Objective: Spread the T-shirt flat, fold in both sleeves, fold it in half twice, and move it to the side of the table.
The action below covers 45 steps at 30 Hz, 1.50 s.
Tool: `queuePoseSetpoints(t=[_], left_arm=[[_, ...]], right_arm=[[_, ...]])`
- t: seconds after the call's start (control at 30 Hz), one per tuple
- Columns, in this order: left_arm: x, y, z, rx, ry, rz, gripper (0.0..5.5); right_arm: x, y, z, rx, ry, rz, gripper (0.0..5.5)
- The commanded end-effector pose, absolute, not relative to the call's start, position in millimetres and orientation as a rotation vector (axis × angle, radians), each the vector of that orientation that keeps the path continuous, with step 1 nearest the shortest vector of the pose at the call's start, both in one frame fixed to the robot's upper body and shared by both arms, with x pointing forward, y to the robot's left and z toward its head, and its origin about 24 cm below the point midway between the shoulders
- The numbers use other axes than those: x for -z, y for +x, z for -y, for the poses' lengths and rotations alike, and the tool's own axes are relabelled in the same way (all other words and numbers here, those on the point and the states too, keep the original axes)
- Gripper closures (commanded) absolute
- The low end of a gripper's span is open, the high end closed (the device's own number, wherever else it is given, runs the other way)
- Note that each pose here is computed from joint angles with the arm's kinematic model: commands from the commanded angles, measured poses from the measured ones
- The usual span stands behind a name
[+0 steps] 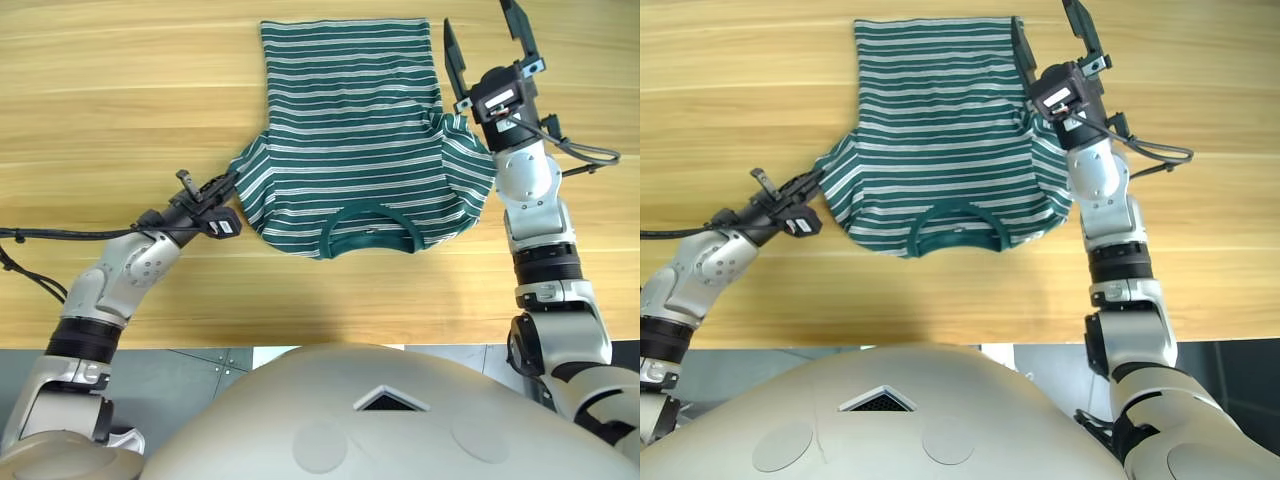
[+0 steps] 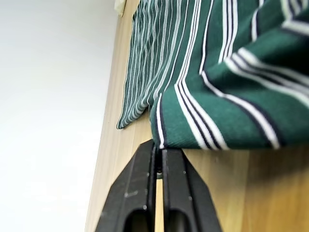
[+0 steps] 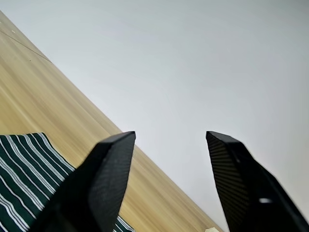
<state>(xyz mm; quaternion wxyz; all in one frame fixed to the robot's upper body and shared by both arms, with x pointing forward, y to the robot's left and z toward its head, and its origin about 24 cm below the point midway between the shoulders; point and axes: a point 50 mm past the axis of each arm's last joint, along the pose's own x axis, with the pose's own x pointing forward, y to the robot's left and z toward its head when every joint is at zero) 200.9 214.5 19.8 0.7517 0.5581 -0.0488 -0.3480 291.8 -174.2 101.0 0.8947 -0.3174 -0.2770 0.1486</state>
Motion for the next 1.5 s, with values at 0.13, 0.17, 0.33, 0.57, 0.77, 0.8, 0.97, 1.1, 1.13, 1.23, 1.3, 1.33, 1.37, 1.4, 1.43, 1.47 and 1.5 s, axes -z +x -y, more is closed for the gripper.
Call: queuePoseSetpoints(t=[0.13,0.17,0.33,0.57,0.77,0.8,0.97,1.1,1.13,1.23,1.3,1.33,1.37,1.4,1.43,1.47,1.5], left_arm=[[-16,203,-198,0.773,1.173,0.169,5.50],[-19,208,-196,0.753,1.178,0.199,5.50],[-29,222,-190,0.717,1.200,0.287,5.50],[-20,231,-169,0.813,1.190,0.331,5.50],[3,212,-152,0.996,1.124,0.288,5.50],[4,212,-151,1.008,1.111,0.282,5.50],[11,212,-146,1.018,1.000,0.228,4.63],[10,218,-145,0.968,0.949,0.213,4.01],[11,220,-146,0.962,0.941,0.207,3.82],[12,221,-146,0.952,0.919,0.190,3.37],[17,215,-141,0.982,0.879,0.177,3.06],[20,211,-138,1.002,0.864,0.166,2.85],[23,208,-135,1.016,0.852,0.159,2.71],[25,205,-131,1.027,0.833,0.156,2.52],[26,203,-129,1.033,0.820,0.155,2.46],[26,202,-129,1.034,0.809,0.154,2.46],[25,200,-130,1.032,0.799,0.156,2.46]], right_arm=[[-95,294,173,-0.300,-0.650,0.561,2.79],[-94,294,174,-0.298,-0.649,0.557,2.79],[-90,294,173,-0.297,-0.646,0.548,2.79],[-86,294,172,-0.297,-0.638,0.540,2.79],[-84,293,171,-0.296,-0.630,0.537,2.79],[-84,293,171,-0.296,-0.630,0.536,2.79],[-83,293,168,-0.301,-0.625,0.534,2.79],[-81,292,168,-0.300,-0.621,0.531,2.79],[-81,292,168,-0.300,-0.621,0.532,2.79],[-81,292,169,-0.299,-0.621,0.531,2.79],[-81,291,169,-0.298,-0.621,0.528,2.79],[-81,291,169,-0.298,-0.621,0.527,2.79],[-80,291,169,-0.298,-0.620,0.525,2.79],[-80,291,169,-0.299,-0.619,0.523,2.79],[-80,292,168,-0.300,-0.618,0.522,2.79],[-80,292,168,-0.301,-0.618,0.522,2.79],[-80,292,168,-0.300,-0.618,0.524,2.79]])
